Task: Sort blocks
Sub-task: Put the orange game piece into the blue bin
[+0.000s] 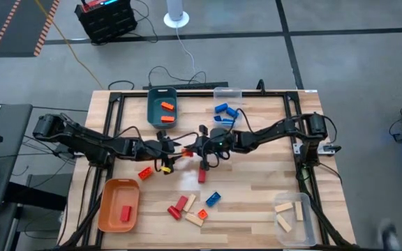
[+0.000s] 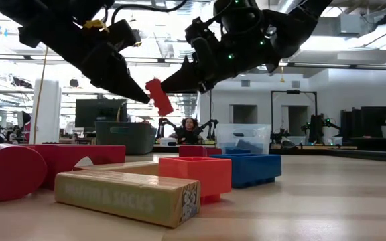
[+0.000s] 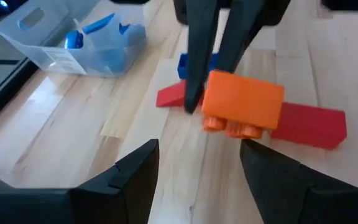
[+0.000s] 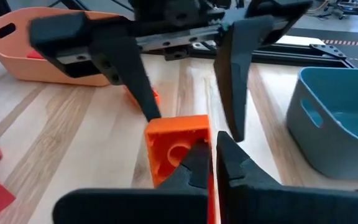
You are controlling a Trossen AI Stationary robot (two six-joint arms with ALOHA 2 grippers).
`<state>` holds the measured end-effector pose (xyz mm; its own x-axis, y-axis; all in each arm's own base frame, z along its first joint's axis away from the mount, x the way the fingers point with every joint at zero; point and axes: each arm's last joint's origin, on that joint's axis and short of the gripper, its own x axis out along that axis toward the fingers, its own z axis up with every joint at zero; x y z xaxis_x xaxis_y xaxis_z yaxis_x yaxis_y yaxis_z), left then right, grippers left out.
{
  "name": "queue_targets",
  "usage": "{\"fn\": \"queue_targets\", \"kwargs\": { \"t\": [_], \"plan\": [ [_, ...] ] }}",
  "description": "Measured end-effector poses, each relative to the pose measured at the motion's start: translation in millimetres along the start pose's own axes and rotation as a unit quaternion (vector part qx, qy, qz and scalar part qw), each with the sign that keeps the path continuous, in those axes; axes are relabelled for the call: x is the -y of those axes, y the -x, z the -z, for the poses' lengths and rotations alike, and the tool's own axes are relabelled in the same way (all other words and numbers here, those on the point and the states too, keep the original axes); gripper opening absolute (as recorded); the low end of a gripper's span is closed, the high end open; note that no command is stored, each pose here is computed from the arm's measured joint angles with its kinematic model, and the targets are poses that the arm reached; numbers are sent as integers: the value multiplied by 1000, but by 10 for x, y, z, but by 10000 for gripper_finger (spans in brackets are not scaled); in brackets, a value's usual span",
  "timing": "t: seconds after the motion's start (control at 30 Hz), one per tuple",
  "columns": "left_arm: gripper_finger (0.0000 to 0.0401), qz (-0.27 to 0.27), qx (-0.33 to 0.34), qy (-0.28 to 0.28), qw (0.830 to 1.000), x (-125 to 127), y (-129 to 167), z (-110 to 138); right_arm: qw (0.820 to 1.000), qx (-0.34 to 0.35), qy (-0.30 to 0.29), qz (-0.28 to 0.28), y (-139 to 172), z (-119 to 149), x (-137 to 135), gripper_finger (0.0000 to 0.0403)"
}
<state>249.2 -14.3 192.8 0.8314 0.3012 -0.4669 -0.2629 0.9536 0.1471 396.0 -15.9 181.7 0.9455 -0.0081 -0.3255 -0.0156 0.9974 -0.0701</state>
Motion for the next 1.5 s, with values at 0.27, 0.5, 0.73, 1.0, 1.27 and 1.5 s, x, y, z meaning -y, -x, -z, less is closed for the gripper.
{"fn": "queue_targets", "kwargs": {
  "t": [0.27, 0.5, 0.73, 1.0, 1.27, 1.5],
  "plan": [
    [218, -6, -4, -1, 1000, -27, -10, 5, 1000, 8, 1, 6, 0, -17, -2, 8],
    [253, 7, -12, -9, 1000, -20, -9, 20, 1000, 14, 1, 9, 0, -29, 6, 8],
    [290, 9, 1, -34, 999, -18, -9, -6, 999, 35, 1, 11, 2, -70, 8, 8],
    [293, 20, 54, -59, 997, -8, -3, -113, 999, 37, 15, 11, 2, -75, -6, 8],
    [293, 63, 62, -81, 993, 11, -3, -122, 995, 65, 71, 0, 6, -138, -138, 8],
    [293, 64, 76, -99, 990, 13, 1, -146, 995, 71, 73, -9, 7, -149, -166, 8]
  ]
}}
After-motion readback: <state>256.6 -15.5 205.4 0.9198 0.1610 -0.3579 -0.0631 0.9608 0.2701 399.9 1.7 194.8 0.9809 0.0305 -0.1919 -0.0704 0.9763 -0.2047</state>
